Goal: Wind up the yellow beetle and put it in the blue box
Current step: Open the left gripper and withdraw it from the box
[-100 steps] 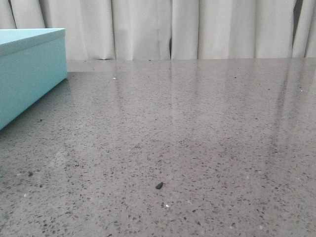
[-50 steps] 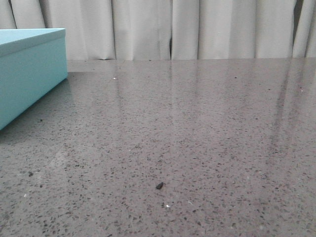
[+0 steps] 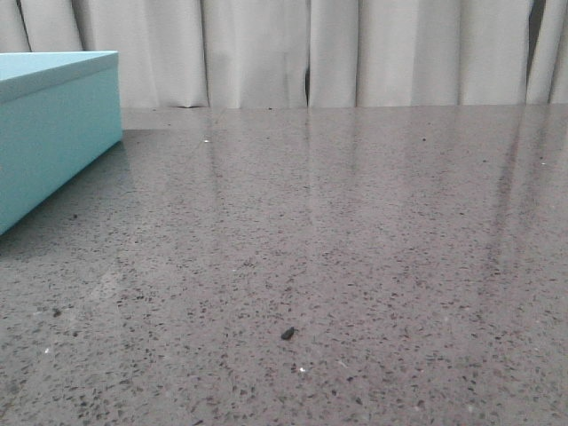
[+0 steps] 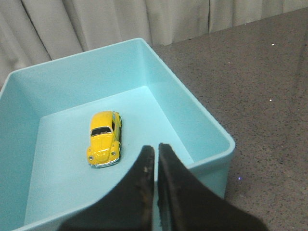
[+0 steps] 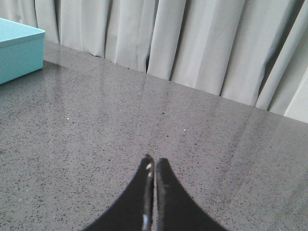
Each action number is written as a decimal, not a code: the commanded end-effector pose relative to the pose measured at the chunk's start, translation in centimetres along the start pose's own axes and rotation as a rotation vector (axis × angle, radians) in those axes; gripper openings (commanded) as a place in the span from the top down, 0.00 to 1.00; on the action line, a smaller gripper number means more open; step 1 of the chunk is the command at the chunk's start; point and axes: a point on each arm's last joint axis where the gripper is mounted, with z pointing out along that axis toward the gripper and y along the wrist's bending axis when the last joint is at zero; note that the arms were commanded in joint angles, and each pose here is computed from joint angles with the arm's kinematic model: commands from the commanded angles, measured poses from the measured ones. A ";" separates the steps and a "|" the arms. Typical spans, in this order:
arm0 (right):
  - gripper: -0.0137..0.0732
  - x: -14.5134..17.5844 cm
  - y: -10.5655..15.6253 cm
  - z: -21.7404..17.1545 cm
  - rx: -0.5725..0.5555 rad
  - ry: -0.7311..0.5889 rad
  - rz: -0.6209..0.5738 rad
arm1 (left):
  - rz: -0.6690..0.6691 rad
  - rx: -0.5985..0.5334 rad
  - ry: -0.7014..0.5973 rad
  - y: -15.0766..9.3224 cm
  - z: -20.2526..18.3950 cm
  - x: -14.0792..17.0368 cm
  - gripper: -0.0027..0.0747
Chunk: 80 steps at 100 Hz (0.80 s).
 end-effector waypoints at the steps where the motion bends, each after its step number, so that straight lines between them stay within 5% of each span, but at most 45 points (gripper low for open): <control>1: 0.90 -1.0 -0.2 -0.6 0.021 -0.096 -0.011 | 0.015 -0.038 -0.148 0.0 0.1 0.3 0.99; 18: 0.90 -1.0 -0.2 -0.6 0.021 -0.094 -0.011 | -0.063 -0.084 -0.318 -0.9 0.6 5.3 0.99; 47: 0.90 -1.0 -0.2 -0.6 0.020 -0.088 -0.011 | -0.235 -0.084 -0.168 -1.8 1.3 11.0 0.99; 80: 0.90 -1.0 -0.2 -0.6 0.020 -0.088 -0.011 | -0.290 -0.075 0.002 -2.2 1.2 12.9 0.99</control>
